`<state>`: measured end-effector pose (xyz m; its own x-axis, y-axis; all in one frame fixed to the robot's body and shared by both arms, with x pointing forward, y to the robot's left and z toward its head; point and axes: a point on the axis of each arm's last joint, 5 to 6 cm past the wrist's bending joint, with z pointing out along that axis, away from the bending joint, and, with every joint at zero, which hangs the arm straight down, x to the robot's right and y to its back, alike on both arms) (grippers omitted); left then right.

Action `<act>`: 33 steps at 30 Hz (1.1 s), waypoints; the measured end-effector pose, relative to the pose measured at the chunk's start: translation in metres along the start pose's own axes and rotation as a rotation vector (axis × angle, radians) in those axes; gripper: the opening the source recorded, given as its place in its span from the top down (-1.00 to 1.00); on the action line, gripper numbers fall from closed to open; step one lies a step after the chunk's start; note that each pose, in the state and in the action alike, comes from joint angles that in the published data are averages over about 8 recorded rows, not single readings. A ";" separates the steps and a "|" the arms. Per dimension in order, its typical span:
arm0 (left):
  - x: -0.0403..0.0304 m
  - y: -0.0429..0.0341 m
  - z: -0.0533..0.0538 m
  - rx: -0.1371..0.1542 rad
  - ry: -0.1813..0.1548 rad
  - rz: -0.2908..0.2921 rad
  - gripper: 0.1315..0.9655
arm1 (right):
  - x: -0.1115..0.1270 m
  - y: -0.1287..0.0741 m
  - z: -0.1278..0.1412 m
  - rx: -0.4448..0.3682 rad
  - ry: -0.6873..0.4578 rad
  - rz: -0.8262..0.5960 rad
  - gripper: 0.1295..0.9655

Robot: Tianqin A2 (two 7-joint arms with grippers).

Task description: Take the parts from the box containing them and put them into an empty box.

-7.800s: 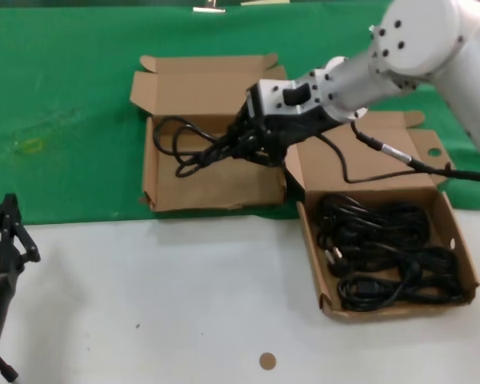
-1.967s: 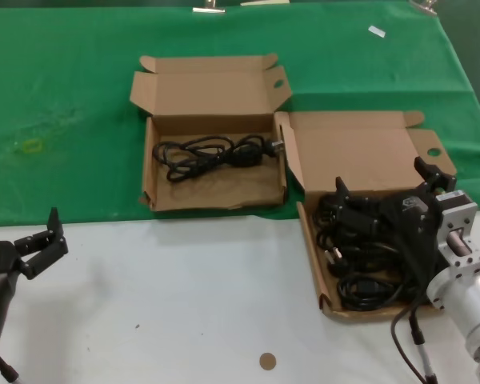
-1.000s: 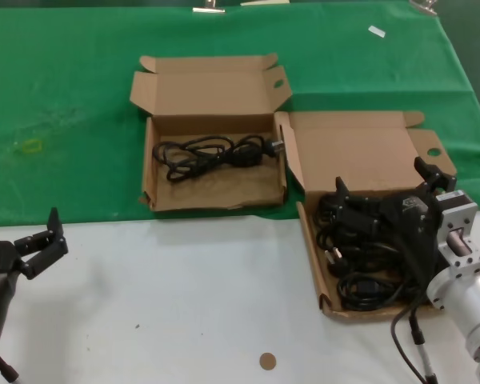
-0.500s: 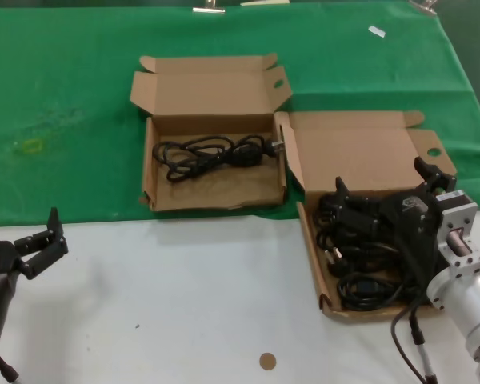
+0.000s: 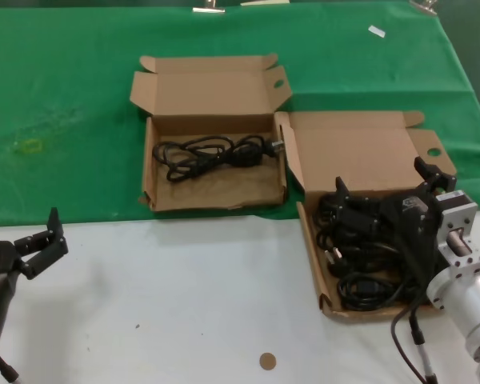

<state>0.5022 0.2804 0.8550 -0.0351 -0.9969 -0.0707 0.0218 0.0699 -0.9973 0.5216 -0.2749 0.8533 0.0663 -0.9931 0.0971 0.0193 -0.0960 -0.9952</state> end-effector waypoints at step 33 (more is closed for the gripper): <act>0.0000 0.0000 0.000 0.000 0.000 0.000 -1.00 | 0.000 0.000 0.000 0.000 0.000 0.000 -1.00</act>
<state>0.5022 0.2804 0.8550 -0.0351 -0.9969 -0.0706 0.0218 0.0699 -0.9973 0.5216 -0.2749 0.8533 0.0663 -0.9931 0.0971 0.0193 -0.0960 -0.9952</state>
